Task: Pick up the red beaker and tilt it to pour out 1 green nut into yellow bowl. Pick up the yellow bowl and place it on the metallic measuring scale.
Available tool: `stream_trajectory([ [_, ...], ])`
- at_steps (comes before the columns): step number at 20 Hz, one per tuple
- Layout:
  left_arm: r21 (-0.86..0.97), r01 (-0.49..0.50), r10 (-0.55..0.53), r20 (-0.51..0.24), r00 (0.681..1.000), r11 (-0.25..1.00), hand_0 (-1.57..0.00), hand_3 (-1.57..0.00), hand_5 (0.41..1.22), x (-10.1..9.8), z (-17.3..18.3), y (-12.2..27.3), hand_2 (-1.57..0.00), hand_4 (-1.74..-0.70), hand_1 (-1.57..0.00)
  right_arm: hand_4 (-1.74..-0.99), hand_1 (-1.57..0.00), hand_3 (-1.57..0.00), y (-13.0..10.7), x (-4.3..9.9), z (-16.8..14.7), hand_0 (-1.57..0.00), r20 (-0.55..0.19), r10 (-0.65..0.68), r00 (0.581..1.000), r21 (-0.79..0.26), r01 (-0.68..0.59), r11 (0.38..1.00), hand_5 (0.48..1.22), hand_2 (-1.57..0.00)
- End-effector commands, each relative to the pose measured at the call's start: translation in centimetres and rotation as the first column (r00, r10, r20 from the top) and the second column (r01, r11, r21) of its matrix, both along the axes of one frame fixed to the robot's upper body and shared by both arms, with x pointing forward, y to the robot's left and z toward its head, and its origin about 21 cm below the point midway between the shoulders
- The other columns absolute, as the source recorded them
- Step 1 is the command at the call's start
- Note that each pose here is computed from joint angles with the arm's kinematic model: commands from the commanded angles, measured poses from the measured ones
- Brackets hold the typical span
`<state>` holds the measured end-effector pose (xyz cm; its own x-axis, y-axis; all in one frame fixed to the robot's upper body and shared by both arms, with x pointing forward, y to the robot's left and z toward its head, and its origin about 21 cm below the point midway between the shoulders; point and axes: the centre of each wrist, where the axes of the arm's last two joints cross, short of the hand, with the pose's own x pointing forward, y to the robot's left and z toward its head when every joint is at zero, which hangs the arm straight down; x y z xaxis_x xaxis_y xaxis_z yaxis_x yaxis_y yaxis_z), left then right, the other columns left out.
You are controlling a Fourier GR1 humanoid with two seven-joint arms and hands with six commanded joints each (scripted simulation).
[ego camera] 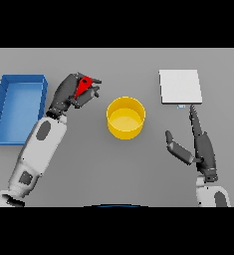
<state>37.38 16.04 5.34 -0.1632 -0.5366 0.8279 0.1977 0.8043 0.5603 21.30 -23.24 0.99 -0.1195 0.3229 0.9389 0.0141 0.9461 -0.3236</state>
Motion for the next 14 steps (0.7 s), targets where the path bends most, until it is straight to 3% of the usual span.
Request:
stream_trajectory([
  [1,0.026,0.005,-0.005,-0.001,1.000,1.000,-1.56,-1.56,1.111,0.0,0.2,-0.2,-1.56,-1.73,-1.56,-1.256,0.00,0.00,0.1,0.1,0.1,0.00,0.005,0.003,1.000,0.002,-0.003,1.000,0.678,0.00],
  [3,0.087,0.007,-0.006,-0.008,1.000,0.996,-1.57,-1.56,1.114,0.0,0.4,-0.6,-1.57,-1.73,-1.57,-1.254,0.00,0.00,0.3,0.0,0.2,0.00,0.002,0.012,1.000,0.005,-0.012,1.000,0.680,0.00],
  [7,0.378,0.018,-0.033,0.034,0.999,0.926,-1.57,-1.57,1.133,0.4,1.6,-1.7,-1.57,-1.74,-1.57,-1.254,0.00,0.00,0.6,0.0,0.1,0.00,-0.002,0.023,1.000,0.015,-0.023,1.000,0.687,0.00],
  [14,0.748,0.056,-0.191,0.097,0.977,0.662,-1.57,-1.57,1.190,1.0,3.3,-4.4,-1.57,-1.74,-1.57,-1.274,0.00,0.00,1.1,-0.3,0.3,0.00,-0.003,0.026,1.000,0.025,-0.026,0.999,0.704,0.00],
])
